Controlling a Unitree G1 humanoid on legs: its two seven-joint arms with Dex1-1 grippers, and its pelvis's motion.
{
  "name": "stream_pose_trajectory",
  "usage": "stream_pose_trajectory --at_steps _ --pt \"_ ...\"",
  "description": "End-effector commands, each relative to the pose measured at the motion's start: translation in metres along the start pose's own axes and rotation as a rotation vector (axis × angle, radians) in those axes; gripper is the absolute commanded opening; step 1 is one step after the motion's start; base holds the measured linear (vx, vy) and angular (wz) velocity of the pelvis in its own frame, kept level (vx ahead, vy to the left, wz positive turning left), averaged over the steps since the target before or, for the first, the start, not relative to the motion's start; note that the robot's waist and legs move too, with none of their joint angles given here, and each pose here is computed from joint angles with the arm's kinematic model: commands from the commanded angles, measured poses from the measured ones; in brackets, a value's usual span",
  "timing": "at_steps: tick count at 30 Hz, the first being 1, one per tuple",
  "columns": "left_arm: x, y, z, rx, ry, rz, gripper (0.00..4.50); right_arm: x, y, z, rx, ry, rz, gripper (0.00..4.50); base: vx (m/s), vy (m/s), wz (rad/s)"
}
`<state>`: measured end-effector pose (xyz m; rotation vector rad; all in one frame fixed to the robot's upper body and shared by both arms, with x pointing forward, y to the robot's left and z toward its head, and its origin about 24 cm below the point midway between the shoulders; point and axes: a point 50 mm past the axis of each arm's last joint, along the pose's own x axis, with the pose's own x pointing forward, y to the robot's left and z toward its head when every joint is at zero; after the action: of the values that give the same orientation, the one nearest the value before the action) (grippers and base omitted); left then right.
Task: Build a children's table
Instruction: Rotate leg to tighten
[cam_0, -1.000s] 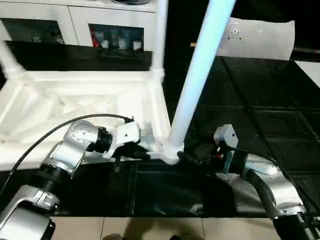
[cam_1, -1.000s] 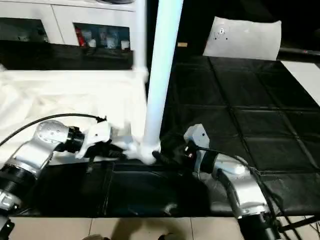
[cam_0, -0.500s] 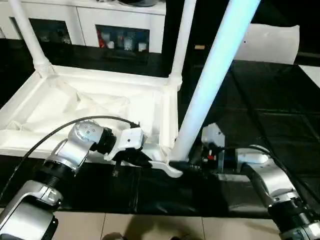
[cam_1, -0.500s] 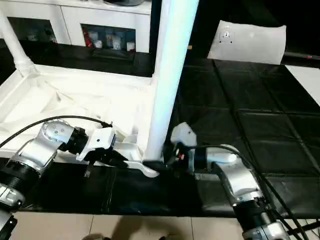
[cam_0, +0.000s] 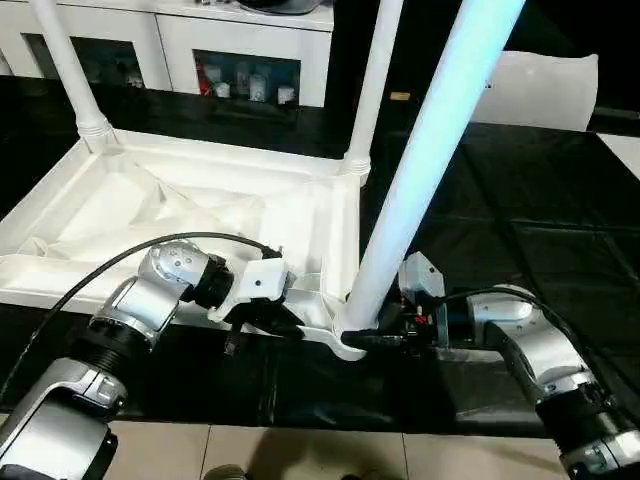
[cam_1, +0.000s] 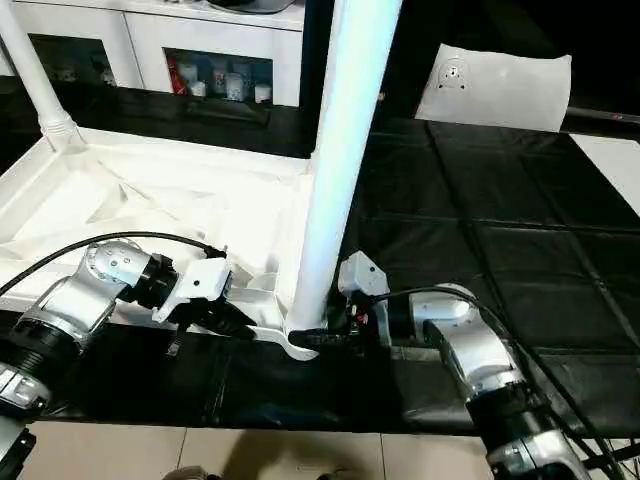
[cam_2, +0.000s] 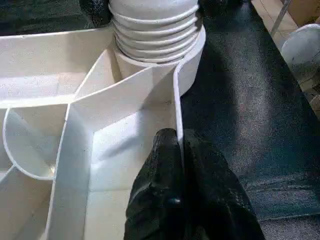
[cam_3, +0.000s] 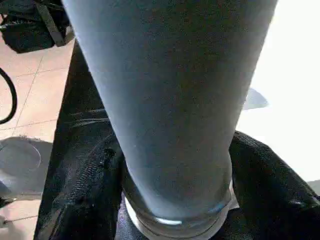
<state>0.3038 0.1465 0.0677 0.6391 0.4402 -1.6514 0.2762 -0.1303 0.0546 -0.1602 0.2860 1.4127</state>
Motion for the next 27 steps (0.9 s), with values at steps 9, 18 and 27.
stream_pose_trajectory --at_steps 9,18,27 --pt "0.011 0.003 0.003 -0.059 0.006 0.051 0.00 0.013 0.005 -0.007 0.128 -0.042 -0.069 2.72 0.000 0.000 0.00" --pt "0.048 0.025 0.029 -0.266 -0.123 0.455 0.00 0.062 -0.008 -0.012 0.336 -0.127 -0.571 2.71 0.000 0.000 0.00" --pt "0.065 0.040 0.051 -0.319 -0.086 0.670 0.00 0.088 -0.025 0.003 0.416 -0.149 -0.840 2.70 0.000 0.000 0.00"
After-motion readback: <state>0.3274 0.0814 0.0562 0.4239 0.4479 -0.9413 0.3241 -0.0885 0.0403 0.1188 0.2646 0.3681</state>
